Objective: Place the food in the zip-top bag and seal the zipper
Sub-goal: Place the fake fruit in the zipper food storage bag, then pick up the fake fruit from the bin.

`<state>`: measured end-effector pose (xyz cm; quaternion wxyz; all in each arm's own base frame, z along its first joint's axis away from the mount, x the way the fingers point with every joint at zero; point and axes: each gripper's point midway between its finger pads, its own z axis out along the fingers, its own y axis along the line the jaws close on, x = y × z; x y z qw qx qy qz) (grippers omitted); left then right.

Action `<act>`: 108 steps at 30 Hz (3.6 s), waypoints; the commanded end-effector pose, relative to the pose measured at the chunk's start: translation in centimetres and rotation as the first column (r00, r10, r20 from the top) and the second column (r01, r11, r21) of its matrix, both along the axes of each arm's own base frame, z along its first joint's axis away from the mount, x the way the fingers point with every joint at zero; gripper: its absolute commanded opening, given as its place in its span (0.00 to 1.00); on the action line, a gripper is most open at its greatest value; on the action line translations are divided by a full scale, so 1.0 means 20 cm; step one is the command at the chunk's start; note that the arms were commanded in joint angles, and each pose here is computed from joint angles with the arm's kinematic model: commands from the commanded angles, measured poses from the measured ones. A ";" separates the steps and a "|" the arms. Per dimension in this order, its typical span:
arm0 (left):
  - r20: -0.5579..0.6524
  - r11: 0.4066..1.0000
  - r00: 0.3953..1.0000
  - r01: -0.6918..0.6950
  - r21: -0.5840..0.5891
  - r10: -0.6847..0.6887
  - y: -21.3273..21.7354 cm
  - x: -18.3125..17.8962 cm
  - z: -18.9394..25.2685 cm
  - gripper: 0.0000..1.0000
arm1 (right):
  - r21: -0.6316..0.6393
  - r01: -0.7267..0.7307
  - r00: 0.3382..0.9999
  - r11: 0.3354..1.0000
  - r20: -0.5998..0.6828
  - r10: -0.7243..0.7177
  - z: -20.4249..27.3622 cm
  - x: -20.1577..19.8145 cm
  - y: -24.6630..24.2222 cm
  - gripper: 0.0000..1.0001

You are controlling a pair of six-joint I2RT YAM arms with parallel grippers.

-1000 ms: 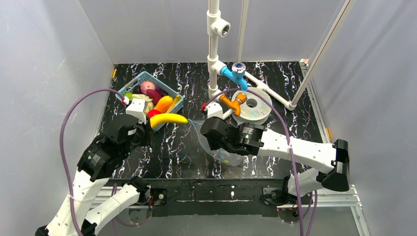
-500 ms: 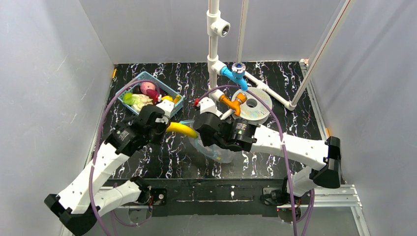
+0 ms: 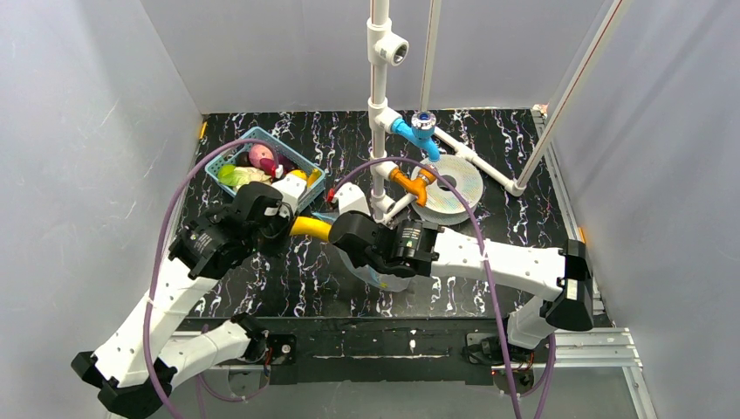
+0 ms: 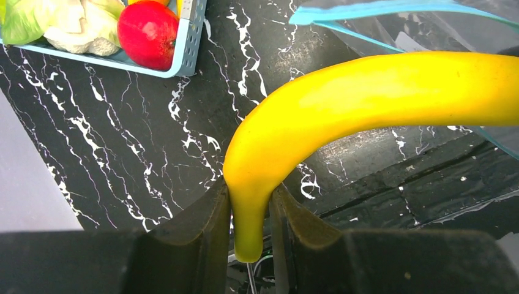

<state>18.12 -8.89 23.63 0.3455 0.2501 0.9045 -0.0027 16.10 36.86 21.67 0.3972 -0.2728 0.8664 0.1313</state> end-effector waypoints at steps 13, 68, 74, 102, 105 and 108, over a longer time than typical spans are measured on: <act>-0.075 0.984 0.995 0.073 0.162 -0.062 0.05 0.01 -0.03 0.00 | 0.060 -0.058 0.992 0.996 0.113 0.051 0.15 0.00 0.08 0.01; -0.022 0.928 0.984 0.158 -0.337 -0.175 -0.38 -0.07 0.22 0.48 | 0.156 -0.060 0.998 0.986 0.006 0.060 0.01 -0.04 0.13 0.01; 0.164 0.881 0.985 0.038 -0.472 0.045 -0.26 -0.03 0.45 0.56 | 0.091 -0.001 1.000 0.996 0.023 -0.001 -0.02 -0.01 0.02 0.01; -0.034 0.840 0.961 -0.256 -0.478 0.274 -0.11 0.86 0.01 0.68 | 0.078 0.144 0.981 0.987 0.116 -0.152 0.14 0.06 -0.50 0.01; 0.001 0.856 0.979 -0.179 -0.485 0.205 -0.18 1.04 -0.08 0.65 | 0.097 0.142 0.981 0.985 0.117 -0.153 0.14 0.07 -0.50 0.01; 0.057 0.904 0.986 -0.120 -0.410 0.157 -0.17 1.18 -0.19 0.63 | 0.117 0.132 0.984 0.984 0.107 -0.145 0.14 0.07 -0.49 0.01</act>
